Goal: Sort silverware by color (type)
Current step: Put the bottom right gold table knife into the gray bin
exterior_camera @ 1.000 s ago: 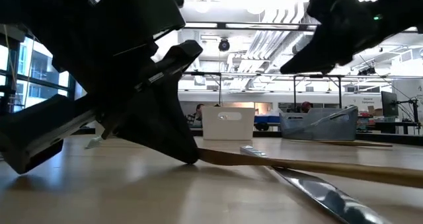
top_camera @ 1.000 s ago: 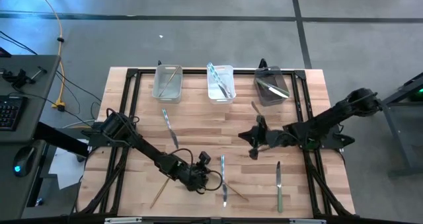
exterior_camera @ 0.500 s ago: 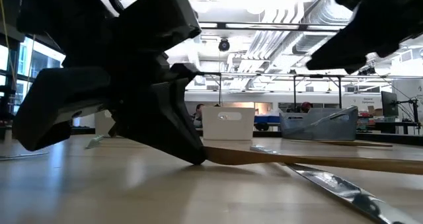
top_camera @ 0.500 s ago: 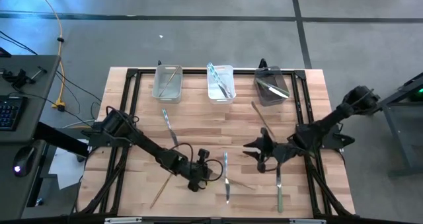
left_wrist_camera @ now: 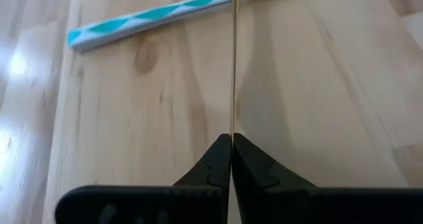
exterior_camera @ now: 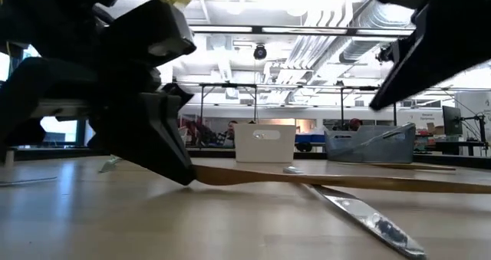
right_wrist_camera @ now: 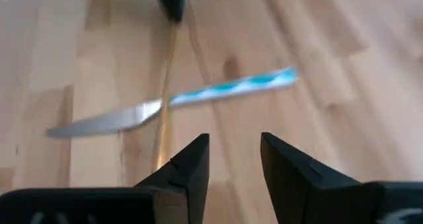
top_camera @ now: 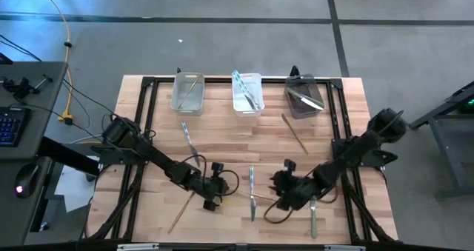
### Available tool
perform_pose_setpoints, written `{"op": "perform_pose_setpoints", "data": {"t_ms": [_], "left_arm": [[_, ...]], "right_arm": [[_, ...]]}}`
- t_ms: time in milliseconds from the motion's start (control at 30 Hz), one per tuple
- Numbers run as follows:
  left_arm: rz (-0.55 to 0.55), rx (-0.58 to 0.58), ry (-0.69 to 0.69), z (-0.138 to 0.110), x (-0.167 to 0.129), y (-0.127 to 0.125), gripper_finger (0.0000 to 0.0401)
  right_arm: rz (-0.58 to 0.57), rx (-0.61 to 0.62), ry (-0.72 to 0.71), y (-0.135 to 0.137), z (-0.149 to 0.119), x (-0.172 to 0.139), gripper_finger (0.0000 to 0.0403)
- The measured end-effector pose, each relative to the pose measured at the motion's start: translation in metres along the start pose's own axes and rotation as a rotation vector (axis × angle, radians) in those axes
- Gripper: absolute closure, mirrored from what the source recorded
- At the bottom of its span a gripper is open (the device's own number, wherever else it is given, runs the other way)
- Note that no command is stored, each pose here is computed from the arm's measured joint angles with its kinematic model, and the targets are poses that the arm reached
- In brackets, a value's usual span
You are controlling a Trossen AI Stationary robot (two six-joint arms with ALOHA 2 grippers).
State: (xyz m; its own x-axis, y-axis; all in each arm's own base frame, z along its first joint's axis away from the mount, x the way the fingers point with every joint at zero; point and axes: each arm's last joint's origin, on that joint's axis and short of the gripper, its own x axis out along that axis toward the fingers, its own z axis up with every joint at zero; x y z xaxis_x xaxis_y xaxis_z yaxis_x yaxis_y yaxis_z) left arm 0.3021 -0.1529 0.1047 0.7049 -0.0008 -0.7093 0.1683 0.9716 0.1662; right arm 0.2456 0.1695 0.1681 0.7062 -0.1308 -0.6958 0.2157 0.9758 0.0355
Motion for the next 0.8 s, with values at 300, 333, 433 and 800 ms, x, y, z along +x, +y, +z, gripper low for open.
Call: {"op": "perform_pose_setpoints", "data": {"t_ms": [300, 333, 433, 800], "left_arm": [[0.026, -0.058, -0.014, -0.006, -0.001, 0.002, 0.0401], [0.027, -0.057, -0.014, -0.006, -0.001, 0.002, 0.0401], [0.025, -0.061, -0.024, -0.005, -0.001, 0.002, 0.0401], [0.025, -0.060, -0.025, -0.005, -0.001, 0.002, 0.0401]], "right_arm": [[-0.007, -0.002, 0.216, 0.041, 0.007, 0.036, 0.0240], [-0.031, -0.010, 0.243, 0.042, 0.006, 0.038, 0.0239], [-0.103, -0.029, 0.298, 0.045, 0.005, 0.043, 0.0238], [-0.137, -0.032, 0.386, 0.042, -0.007, 0.049, 0.0285]]}}
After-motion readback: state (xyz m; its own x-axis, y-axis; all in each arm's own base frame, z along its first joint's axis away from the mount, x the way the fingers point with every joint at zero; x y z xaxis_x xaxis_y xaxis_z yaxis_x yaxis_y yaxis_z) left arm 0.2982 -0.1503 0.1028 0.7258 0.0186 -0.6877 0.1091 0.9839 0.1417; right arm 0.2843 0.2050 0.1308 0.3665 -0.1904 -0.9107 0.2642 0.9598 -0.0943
